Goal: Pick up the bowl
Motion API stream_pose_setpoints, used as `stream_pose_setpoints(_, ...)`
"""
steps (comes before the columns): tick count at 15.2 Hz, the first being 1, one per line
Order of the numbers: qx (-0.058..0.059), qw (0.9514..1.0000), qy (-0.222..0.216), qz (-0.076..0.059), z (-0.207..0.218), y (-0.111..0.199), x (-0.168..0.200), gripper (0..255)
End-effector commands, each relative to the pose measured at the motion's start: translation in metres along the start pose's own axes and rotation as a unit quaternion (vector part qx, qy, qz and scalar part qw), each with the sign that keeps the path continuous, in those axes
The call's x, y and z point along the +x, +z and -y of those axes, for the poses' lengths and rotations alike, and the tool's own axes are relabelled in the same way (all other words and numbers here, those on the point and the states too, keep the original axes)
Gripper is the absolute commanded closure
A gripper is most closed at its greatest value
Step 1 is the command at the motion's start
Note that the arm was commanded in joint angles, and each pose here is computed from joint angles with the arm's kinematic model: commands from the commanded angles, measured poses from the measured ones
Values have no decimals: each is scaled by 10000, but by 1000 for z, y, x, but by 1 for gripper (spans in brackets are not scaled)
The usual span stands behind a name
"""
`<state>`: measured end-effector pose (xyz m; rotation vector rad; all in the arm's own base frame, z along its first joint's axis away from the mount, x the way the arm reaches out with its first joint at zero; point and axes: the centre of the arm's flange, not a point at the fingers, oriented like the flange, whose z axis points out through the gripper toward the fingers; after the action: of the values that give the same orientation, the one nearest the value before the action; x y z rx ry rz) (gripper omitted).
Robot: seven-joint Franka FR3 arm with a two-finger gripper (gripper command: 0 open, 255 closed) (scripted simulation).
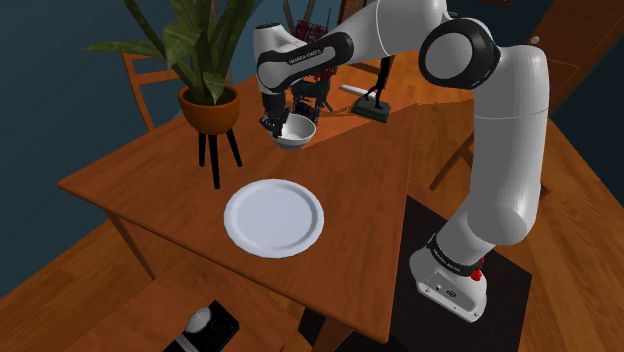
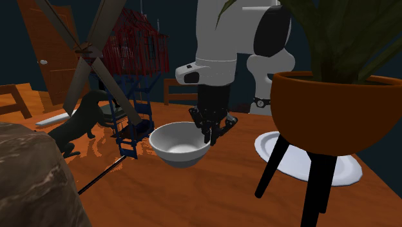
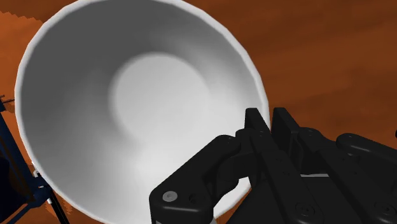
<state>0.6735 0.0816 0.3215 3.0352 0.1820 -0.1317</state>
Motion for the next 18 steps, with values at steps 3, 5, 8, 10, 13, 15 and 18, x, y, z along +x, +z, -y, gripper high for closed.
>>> stream_pose_setpoints(3,0,10000,-1,3,-1,-4,0,255)
stream_pose_setpoints(5,0,10000,-1,3,-2,-15,-1,255)
stream_pose_setpoints(8,0,10000,-1,3,-4,-31,-2,255)
stream_pose_setpoints(10,0,10000,-1,3,-5,-41,-3,255)
stream_pose_setpoints(13,0,10000,-1,3,-6,-57,-5,255)
stream_pose_setpoints(15,0,10000,-1,3,-7,-67,-6,255)
stream_pose_setpoints(18,0,10000,-1,3,-8,-79,-7,255)
